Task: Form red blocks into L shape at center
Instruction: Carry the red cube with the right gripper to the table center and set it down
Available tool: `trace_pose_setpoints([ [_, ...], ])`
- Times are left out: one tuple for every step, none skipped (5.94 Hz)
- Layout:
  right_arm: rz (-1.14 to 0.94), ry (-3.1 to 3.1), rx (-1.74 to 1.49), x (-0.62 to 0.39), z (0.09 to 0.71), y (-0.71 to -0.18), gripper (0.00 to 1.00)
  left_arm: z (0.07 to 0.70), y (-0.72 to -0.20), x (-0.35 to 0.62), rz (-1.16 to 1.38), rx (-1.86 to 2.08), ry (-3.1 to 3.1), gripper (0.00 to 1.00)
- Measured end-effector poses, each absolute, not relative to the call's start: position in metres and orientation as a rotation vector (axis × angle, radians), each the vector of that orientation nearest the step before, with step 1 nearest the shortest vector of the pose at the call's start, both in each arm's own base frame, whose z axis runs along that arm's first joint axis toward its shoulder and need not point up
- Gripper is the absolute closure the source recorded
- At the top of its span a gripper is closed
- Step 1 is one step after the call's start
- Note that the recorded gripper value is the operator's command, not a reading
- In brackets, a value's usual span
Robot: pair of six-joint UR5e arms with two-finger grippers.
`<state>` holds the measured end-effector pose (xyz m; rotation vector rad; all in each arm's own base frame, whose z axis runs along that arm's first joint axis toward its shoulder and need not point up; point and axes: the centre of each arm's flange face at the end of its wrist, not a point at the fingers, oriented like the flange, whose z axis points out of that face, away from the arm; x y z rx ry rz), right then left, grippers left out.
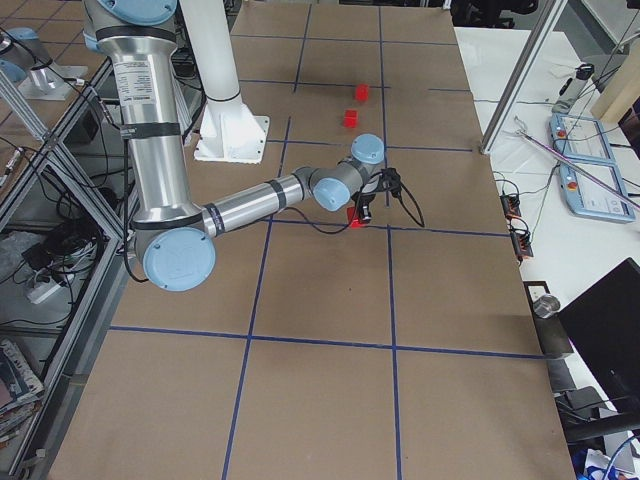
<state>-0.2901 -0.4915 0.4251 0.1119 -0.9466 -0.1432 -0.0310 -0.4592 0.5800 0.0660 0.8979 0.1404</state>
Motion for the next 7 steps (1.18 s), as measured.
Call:
trace_pose_setpoints([
  [-0.08, -0.977, 0.063, -0.337, 0.373, -0.489, 1.0, 0.579, -0.46, -0.031, 0.146, 0.075, 0.897, 0.0],
  [-0.019, -0.962, 0.018, -0.393, 0.309, -0.483, 1.0, 0.575, -0.462, -0.031, 0.158, 0.1, 0.894, 0.0],
  [0.032, -0.932, -0.014, -0.438, 0.258, -0.468, 1.0, 0.574, -0.463, -0.031, 0.174, 0.135, 0.89, 0.0],
  [0.067, -0.911, -0.028, -0.472, 0.227, -0.452, 1.0, 0.573, -0.464, -0.031, 0.186, 0.162, 0.887, 0.0],
  [0.111, -0.894, -0.032, -0.512, 0.202, -0.438, 1.0, 0.573, -0.464, -0.031, 0.192, 0.175, 0.885, 0.0],
  [0.161, -0.872, -0.038, -0.547, 0.187, -0.431, 1.0, 0.573, -0.464, -0.031, 0.193, 0.178, 0.885, 0.0],
  [0.178, -0.848, -0.035, -0.568, 0.186, -0.428, 1.0, 0.572, -0.464, -0.031, 0.191, 0.179, 0.886, 0.0],
])
